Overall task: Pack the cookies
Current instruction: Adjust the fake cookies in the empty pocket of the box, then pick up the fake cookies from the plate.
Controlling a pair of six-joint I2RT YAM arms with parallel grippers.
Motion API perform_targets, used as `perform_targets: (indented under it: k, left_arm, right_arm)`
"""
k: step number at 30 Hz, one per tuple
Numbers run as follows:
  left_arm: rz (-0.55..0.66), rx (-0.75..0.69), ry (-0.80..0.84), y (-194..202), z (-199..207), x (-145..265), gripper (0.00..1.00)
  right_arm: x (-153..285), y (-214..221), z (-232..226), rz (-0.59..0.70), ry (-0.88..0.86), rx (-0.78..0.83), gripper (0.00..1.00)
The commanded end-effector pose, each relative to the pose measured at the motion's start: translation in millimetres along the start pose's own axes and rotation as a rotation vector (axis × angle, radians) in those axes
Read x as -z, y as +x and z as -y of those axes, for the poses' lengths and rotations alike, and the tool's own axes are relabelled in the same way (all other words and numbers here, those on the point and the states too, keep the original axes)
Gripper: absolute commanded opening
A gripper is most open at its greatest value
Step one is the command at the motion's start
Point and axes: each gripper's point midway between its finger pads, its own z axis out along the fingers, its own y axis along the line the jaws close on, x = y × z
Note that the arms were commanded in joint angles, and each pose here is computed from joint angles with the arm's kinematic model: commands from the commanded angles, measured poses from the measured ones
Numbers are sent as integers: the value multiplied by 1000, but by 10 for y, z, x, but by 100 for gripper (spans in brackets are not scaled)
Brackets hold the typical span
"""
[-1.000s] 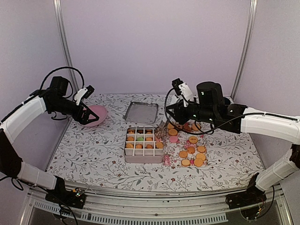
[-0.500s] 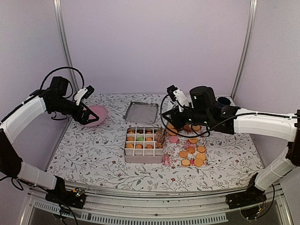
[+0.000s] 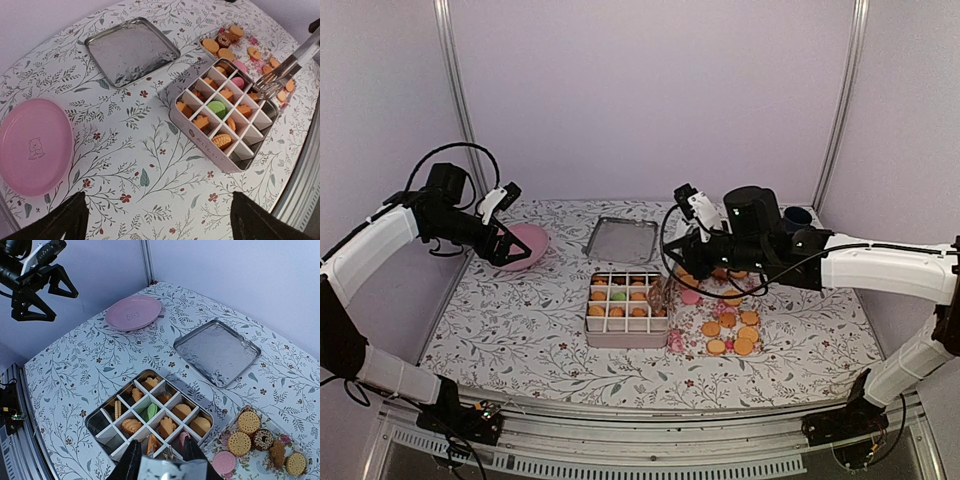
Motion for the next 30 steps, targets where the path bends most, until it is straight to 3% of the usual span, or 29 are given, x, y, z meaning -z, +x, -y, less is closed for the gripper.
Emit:
perform_targets:
  k: [1, 7, 15, 30]
  left_arm:
    - [20, -19, -18, -54, -15, 91, 99]
    - [24, -21, -20, -63, -9, 105, 99]
    - [22, -19, -17, -56, -6, 98, 99]
    - [32, -19, -17, -94, 3, 123, 99]
  right_arm:
    - [353, -372, 89, 124, 44, -13, 28]
    - [681, -274, 379, 133, 128, -42, 28]
    - [902, 273, 617, 56, 214, -89, 31]
    - [722, 537, 734, 5, 254, -79, 35]
